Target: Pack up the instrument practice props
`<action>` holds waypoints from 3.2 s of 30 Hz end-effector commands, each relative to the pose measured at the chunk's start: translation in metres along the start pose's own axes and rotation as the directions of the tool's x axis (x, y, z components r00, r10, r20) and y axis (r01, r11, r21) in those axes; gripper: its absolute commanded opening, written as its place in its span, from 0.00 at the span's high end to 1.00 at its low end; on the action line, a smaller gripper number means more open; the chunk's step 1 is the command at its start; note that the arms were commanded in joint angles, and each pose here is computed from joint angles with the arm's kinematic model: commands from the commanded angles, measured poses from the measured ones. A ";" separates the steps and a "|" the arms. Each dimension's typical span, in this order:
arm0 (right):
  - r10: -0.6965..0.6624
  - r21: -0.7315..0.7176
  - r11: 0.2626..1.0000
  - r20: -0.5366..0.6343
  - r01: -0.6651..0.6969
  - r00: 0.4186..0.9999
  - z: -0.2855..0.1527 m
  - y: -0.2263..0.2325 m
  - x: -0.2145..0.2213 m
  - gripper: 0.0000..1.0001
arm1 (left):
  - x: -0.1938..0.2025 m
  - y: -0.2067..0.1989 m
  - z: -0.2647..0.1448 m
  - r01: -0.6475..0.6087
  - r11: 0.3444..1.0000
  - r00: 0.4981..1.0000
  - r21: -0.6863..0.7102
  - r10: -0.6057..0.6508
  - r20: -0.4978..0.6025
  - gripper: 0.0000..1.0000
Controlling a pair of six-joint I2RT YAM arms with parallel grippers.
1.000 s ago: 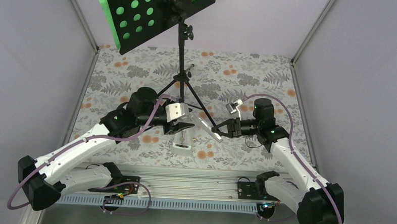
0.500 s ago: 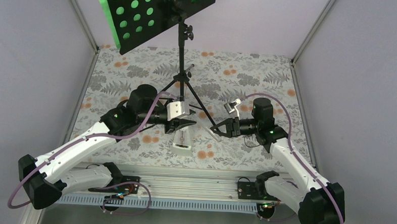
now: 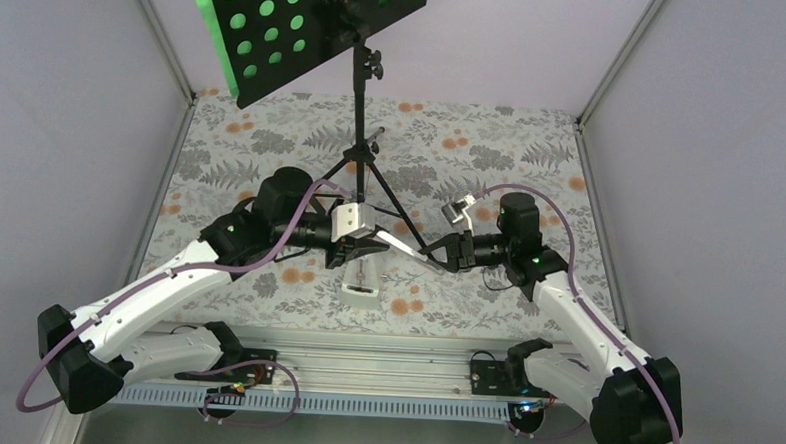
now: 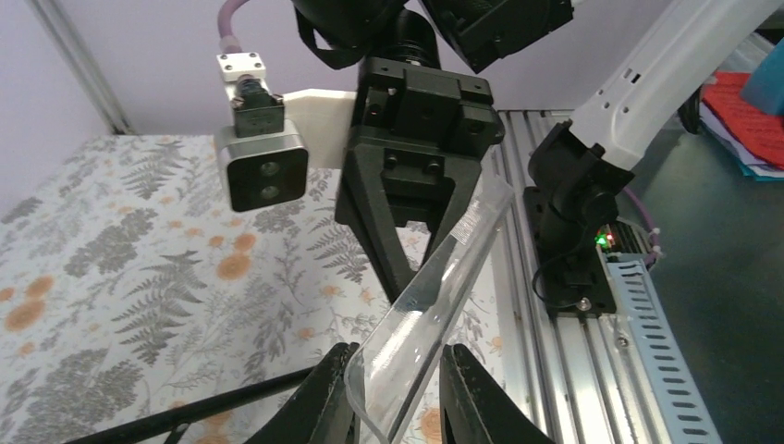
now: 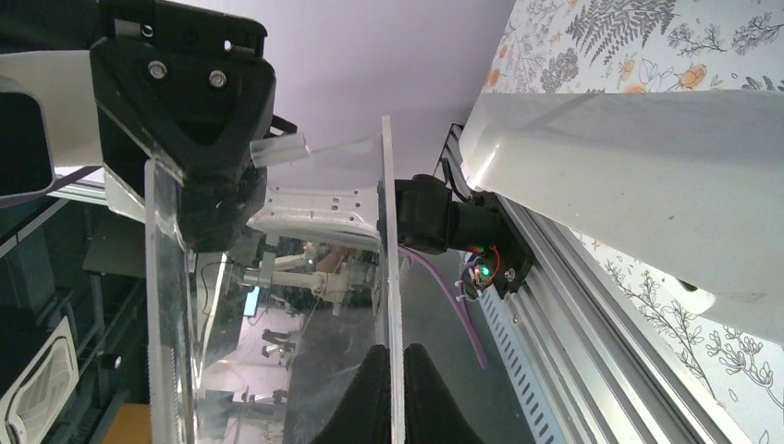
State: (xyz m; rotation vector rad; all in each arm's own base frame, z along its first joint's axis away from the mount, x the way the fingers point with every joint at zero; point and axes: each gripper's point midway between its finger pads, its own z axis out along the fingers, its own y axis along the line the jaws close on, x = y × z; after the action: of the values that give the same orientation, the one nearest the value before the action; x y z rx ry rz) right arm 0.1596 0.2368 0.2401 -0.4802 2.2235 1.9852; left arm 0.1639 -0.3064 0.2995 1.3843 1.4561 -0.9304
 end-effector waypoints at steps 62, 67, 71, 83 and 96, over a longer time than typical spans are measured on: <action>-0.111 0.040 0.991 0.755 0.124 0.646 -0.063 0.054 -0.102 0.00 | -0.047 0.049 -0.030 0.367 0.911 0.886 -0.190 -0.280 0.369 0.98; -0.116 -0.032 0.978 0.732 0.204 0.671 -0.033 0.080 -0.115 0.00 | -0.049 0.049 -0.038 0.381 0.902 0.871 -0.205 -0.276 0.408 0.98; -0.137 -0.049 0.965 0.741 0.257 0.657 -0.020 0.100 -0.125 0.00 | -0.050 0.048 -0.043 0.390 0.897 0.861 -0.209 -0.274 0.429 0.98; -0.132 -0.086 0.954 0.739 0.288 0.661 0.004 0.121 -0.134 0.17 | -0.058 0.047 -0.051 0.401 0.896 0.826 -0.193 -0.262 0.499 0.98; -0.107 -0.070 0.969 0.747 0.237 0.657 0.011 0.110 -0.139 0.15 | -0.056 0.050 -0.054 0.421 0.885 0.809 -0.201 -0.265 0.525 0.98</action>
State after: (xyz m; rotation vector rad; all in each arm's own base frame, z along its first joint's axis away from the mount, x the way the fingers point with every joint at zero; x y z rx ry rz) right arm 0.2524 0.2798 0.3711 0.0959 1.5010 1.8115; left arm 0.2062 -0.2753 0.3577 0.6335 1.4614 -1.1258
